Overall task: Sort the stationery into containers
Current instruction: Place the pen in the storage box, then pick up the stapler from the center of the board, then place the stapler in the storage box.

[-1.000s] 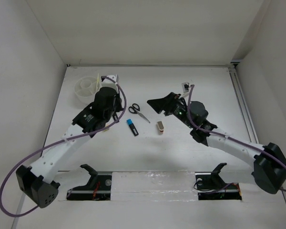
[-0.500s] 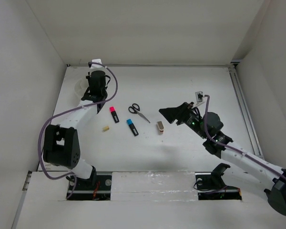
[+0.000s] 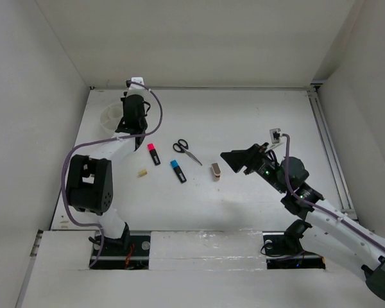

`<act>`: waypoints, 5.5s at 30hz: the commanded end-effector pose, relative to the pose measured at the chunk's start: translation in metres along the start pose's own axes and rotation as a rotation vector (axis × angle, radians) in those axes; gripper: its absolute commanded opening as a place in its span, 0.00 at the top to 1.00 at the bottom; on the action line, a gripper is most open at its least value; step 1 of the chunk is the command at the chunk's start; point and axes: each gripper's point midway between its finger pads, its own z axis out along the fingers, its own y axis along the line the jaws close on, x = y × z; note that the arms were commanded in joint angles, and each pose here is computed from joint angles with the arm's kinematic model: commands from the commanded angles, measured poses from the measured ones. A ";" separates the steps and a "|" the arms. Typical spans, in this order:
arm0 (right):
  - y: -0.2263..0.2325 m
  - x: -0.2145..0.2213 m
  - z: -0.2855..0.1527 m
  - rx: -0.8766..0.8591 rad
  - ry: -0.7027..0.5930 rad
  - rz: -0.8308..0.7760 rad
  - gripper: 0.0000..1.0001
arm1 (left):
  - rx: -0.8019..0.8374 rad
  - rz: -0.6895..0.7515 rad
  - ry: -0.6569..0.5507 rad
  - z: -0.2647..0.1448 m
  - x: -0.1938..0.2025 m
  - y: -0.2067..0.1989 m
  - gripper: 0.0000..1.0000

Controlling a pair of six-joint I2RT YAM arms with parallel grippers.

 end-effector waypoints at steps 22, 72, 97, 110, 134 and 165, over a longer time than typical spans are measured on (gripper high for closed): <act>0.003 -0.015 -0.010 0.016 -0.039 -0.049 0.15 | -0.029 -0.045 0.050 0.038 0.044 0.005 0.92; -0.132 0.070 0.038 0.731 0.501 -0.433 0.17 | 0.725 -0.590 0.214 -0.222 -0.094 -0.027 0.00; -0.197 0.178 0.055 0.842 0.775 -0.443 0.96 | 0.743 -0.524 0.324 -0.224 -0.030 -0.036 0.00; 0.007 0.107 0.136 -0.076 0.504 -0.308 1.00 | 1.280 -0.615 0.509 -0.285 -0.007 -0.104 0.00; 0.071 0.079 0.130 -0.279 0.326 -0.337 1.00 | 1.177 -0.683 0.504 -0.276 -0.008 -0.099 0.18; 0.067 0.090 0.140 -0.050 0.261 -0.452 1.00 | 1.071 -0.805 0.332 -0.261 -0.062 -0.082 0.24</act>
